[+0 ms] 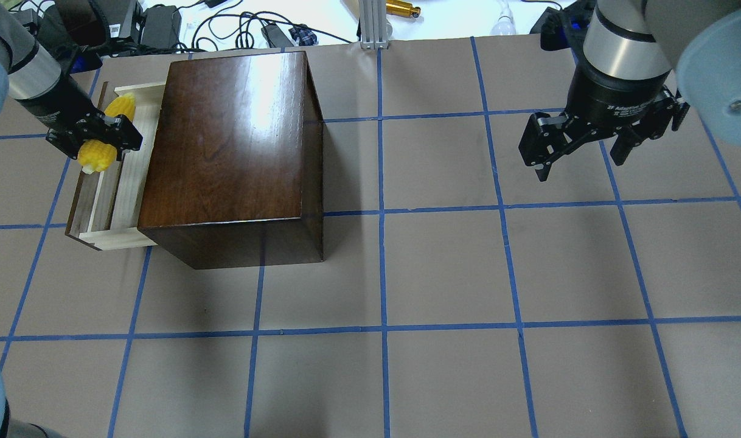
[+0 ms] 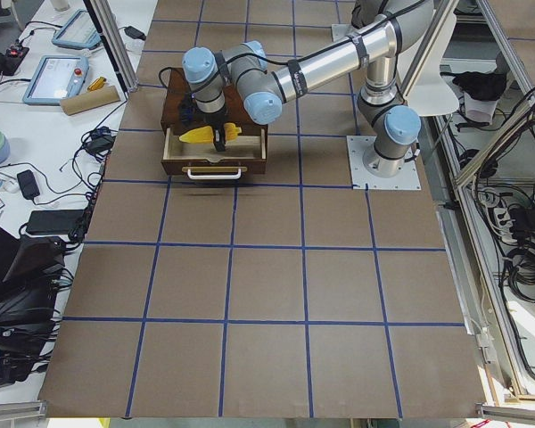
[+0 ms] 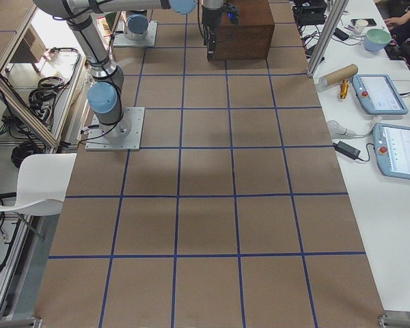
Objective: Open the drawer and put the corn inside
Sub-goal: 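Lower the corn into the drawer and open the left gripper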
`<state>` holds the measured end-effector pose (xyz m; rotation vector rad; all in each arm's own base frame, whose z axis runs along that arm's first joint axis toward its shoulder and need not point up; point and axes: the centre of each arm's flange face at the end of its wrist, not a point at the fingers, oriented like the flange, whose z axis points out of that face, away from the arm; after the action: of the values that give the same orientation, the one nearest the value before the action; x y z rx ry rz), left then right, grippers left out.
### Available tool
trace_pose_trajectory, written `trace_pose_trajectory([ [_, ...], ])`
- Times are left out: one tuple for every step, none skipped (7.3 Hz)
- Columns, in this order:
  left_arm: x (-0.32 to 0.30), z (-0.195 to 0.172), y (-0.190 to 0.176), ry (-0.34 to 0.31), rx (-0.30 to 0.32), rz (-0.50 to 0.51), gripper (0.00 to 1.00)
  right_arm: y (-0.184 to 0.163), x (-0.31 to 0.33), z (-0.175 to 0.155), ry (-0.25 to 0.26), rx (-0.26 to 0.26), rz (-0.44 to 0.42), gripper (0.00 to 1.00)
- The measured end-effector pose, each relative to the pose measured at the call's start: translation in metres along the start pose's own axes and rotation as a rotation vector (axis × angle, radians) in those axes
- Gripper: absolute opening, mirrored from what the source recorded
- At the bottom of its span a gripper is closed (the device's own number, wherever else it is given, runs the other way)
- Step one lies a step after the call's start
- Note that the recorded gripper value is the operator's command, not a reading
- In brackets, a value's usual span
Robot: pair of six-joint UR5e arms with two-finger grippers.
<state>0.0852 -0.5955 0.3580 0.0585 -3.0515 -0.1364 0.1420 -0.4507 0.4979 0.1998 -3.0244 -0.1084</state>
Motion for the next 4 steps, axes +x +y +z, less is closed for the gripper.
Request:
trace_pose_trajectory([
  [-0.0004, -0.0002, -0.0001, 0.0, 0.0, -0.001, 1.0, 0.0, 0.0, 0.0, 0.0, 0.0, 0.0, 1.0],
  [-0.0008, -0.0009, -0.0004, -0.001, 0.002, -0.002, 1.0, 0.0001, 0.0, -0.0001, 0.0, 0.0, 0.0, 1.0],
  [-0.0008, -0.0018, -0.0006, -0.001, 0.003, -0.002, 1.0, 0.0002, 0.0, -0.0003, -0.001, 0.001, 0.0, 1.0],
  [-0.0008, -0.0034, -0.0006, -0.003, 0.006, -0.002, 1.0, 0.0002, -0.0001, -0.0002, -0.001, 0.001, 0.0, 1.0],
])
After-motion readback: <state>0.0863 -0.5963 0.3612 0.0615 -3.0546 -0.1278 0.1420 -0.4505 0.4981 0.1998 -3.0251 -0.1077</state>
